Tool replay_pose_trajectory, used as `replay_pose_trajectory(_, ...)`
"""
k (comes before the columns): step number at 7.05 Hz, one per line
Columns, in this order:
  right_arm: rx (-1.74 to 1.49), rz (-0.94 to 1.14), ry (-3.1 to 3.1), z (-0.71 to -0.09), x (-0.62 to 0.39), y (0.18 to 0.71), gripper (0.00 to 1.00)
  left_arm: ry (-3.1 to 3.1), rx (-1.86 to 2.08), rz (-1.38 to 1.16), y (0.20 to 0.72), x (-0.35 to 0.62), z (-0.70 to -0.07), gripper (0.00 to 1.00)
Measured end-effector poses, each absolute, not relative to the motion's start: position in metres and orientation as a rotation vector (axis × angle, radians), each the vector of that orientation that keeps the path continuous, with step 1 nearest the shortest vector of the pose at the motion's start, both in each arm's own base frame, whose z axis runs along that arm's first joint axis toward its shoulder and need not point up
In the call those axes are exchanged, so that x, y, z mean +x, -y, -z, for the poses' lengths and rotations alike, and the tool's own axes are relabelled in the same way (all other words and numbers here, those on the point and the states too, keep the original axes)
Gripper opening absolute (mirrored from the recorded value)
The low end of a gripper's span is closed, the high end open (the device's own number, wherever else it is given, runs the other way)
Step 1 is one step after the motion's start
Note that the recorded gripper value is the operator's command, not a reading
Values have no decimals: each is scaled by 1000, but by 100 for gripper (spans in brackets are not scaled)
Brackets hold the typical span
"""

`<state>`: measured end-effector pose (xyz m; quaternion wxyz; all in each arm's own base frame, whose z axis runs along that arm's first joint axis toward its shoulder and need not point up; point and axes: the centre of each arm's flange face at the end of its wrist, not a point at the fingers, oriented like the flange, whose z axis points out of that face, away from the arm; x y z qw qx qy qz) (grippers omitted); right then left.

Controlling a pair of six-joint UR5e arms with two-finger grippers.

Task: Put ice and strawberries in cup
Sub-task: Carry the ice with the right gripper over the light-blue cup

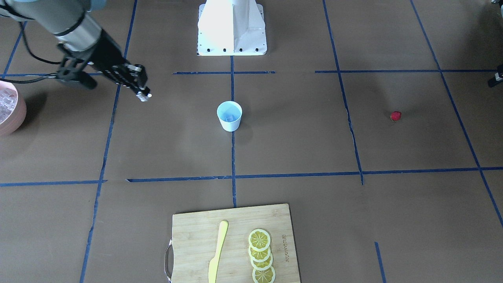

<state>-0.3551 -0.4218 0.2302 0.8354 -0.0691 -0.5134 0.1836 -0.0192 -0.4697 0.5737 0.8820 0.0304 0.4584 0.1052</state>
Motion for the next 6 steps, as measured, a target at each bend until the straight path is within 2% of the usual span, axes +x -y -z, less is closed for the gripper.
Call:
replay_pose_trajectory(2, -148, -479, 1106, -167, -453, 415, 0, -955, 65, -220, 470, -19, -573, 100)
replay_pose_trajectory(4, -151, -512, 1094, -146, -501, 412, 1, -954, 65, -220, 470, -19, -573, 100)
replay_pose_trajectory(5, -149, -513, 1087, -146, -510, 408, 6, -954, 66, -220, 470, -19, -572, 100)
replay_pose_trajectory(6, -147, -511, 1080, -150, -513, 406, 22, -954, 66, -220, 470, -19, -572, 100)
